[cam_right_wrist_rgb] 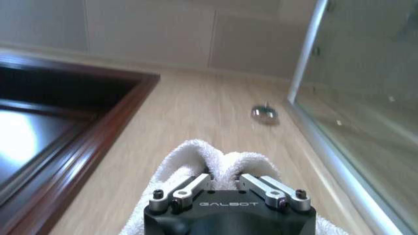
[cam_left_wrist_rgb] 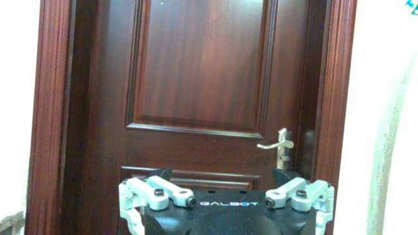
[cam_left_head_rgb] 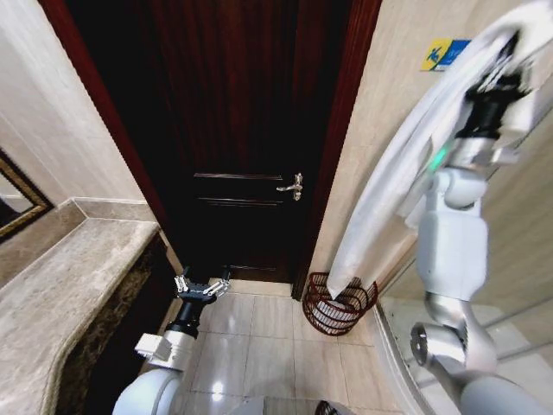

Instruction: Discard the used towel into the hamper.

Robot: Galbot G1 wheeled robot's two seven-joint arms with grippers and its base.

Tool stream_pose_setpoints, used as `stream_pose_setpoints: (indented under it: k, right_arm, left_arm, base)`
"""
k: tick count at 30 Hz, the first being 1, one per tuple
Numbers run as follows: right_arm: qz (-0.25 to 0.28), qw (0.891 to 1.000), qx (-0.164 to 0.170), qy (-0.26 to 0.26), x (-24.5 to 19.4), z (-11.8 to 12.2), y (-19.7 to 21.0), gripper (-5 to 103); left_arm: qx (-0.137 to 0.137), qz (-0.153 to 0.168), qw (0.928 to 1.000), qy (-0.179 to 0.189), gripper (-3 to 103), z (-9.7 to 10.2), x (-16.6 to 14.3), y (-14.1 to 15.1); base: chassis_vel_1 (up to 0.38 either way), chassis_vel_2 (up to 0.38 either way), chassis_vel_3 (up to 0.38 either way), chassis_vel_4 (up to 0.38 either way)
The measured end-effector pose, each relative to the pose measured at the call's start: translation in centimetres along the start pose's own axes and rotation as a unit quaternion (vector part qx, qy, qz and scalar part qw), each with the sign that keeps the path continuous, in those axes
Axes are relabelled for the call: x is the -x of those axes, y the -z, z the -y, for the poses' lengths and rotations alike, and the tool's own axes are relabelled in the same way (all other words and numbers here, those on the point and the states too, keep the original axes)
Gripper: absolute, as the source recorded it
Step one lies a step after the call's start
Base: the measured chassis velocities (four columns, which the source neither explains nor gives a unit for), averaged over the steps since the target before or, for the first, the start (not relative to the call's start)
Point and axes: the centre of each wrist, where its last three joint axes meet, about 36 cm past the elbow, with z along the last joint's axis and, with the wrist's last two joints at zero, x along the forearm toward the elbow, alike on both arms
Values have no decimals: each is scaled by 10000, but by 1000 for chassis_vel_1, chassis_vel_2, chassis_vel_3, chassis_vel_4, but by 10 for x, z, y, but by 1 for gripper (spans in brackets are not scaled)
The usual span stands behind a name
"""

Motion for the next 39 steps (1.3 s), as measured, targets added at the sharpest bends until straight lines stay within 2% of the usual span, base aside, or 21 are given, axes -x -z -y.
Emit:
stream_pose_setpoints:
  k: [9,20,39]
  right_arm:
    - [-504,9987,-17,-87,-61,7,-18,7]
    - [-791,9968,26,-132,-111,2,-20,7]
    - [-1123,9935,-52,-155,-169,10,-16,7]
  left_arm:
    - [-1,0,10000,0,99,0,0,0]
    - [0,0,10000,0,99,0,0,0]
    - [0,0,10000,0,99,0,0,0]
  base:
    - [0,0,0,0]
    - [0,0,0,0]
    - [0,0,0,0]
